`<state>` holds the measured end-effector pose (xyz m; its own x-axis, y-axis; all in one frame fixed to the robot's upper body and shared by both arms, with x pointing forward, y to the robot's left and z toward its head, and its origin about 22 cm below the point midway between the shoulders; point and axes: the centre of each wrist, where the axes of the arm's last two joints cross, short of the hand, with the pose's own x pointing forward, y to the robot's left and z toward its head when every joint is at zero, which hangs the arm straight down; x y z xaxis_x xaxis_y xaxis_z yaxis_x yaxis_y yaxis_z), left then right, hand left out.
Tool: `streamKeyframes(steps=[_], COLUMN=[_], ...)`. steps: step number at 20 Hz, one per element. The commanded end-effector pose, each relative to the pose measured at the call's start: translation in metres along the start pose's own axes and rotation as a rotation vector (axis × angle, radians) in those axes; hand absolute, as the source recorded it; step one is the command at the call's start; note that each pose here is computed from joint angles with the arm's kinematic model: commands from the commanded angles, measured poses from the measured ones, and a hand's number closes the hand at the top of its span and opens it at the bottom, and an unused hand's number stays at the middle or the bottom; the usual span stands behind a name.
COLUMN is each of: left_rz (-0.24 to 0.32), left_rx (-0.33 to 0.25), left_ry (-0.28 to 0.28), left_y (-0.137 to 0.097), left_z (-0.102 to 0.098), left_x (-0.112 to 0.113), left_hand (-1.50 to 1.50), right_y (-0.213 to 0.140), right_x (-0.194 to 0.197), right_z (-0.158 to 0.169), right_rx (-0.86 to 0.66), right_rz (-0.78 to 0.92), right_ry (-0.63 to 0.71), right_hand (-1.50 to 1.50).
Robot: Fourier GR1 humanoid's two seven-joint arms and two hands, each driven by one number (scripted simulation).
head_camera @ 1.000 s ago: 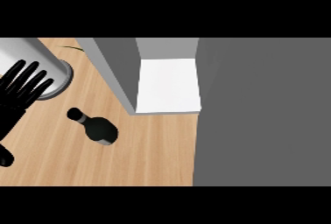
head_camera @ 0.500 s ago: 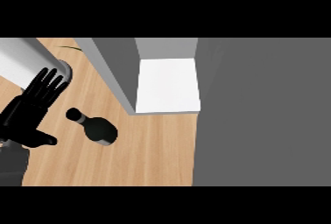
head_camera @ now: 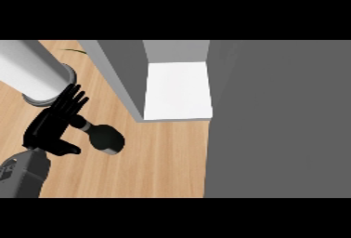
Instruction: Pick up the wine, place it into the cabinet and close the cabinet
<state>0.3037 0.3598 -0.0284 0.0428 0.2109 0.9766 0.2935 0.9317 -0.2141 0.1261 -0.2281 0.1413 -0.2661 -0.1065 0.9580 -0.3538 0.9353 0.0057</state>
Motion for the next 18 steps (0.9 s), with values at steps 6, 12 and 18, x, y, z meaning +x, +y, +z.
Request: streamKeyframes(steps=[6, 12, 18], left_rz=[0.098, 0.154, 0.166], left_rx=[-0.109, -0.121, -0.138], left_ry=[0.045, 0.087, 0.116], left_y=[0.008, -0.003, 0.004], left_z=[0.011, 0.006, -0.002], left_x=[-0.048, -0.073, -0.066], left_hand=[-1.5, -1.5, -1.5], right_y=[0.007, 0.002, 0.005], right_x=[0.015, 0.019, 0.029], right_z=[0.015, 0.013, 0.011], right_rx=[0.009, 0.041, 0.054], right_rz=[-0.05, -0.058, -0.042], right_ry=[-0.072, -0.075, -0.08], right_hand=[-1.5, -1.5, -1.5])
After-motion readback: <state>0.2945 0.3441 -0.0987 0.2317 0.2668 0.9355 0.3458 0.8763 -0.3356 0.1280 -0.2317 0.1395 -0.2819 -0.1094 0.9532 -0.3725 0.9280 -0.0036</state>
